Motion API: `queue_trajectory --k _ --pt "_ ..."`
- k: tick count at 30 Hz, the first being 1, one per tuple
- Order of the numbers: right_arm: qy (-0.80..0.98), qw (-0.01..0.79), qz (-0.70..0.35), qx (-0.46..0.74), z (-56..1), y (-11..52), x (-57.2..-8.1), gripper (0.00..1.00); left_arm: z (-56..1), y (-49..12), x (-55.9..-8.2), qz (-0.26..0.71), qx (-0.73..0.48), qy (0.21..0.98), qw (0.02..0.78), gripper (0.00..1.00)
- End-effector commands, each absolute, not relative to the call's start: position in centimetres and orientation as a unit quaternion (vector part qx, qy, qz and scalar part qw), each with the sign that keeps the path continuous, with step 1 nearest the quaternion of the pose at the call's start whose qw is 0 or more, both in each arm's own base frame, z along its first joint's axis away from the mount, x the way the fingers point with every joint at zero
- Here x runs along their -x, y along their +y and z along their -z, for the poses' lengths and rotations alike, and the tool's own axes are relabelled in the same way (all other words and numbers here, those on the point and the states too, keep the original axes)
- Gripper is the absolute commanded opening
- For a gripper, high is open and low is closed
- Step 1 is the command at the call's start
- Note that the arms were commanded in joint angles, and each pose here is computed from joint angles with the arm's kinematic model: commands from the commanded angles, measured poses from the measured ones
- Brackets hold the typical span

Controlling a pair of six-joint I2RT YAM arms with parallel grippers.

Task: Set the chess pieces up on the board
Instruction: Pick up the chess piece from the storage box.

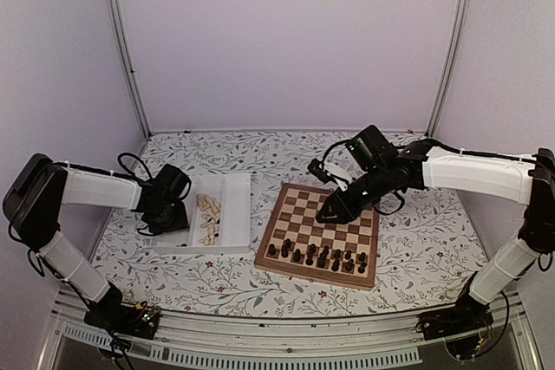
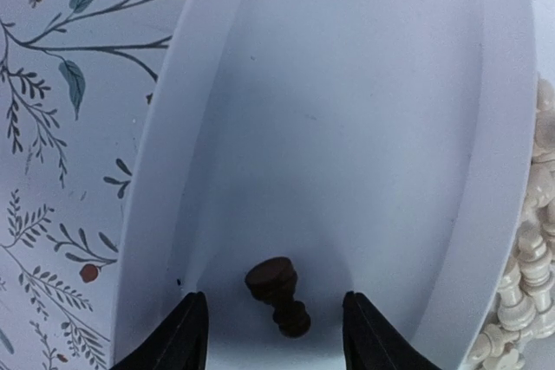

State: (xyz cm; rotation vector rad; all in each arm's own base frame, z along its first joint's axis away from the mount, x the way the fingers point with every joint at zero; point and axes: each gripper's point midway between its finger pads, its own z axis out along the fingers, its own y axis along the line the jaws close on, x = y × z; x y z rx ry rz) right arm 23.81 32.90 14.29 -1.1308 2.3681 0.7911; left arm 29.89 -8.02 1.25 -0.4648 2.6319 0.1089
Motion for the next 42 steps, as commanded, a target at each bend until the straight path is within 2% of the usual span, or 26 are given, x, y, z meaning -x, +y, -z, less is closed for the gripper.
queue_trajectory --k 1,9,17,32,42 --pt "0.846 0.188 -0.295 0.403 -13.7 33.3 -23.5 0.31 -0.5 -7.8 -31.0 -0.042 0.162 0.959 0.228 0.53" --pt "0.845 0.182 -0.301 0.404 -13.5 33.5 -23.2 0.3 0.5 -8.4 -32.1 -0.033 0.151 0.963 0.219 0.47" --pt "0.85 0.172 -0.307 0.393 -13.3 33.7 -23.2 0.29 1.1 -9.2 -32.2 -0.02 0.141 0.969 0.202 0.37" --pt "0.848 0.166 -0.313 0.395 -13.0 34.2 -23.4 0.29 0.9 -8.8 -29.7 -0.023 0.135 0.976 0.168 0.31" --pt "0.846 0.161 -0.317 0.397 -12.7 34.5 -23.3 0.28 2.2 -9.2 -31.6 -0.017 0.118 0.98 0.157 0.18"
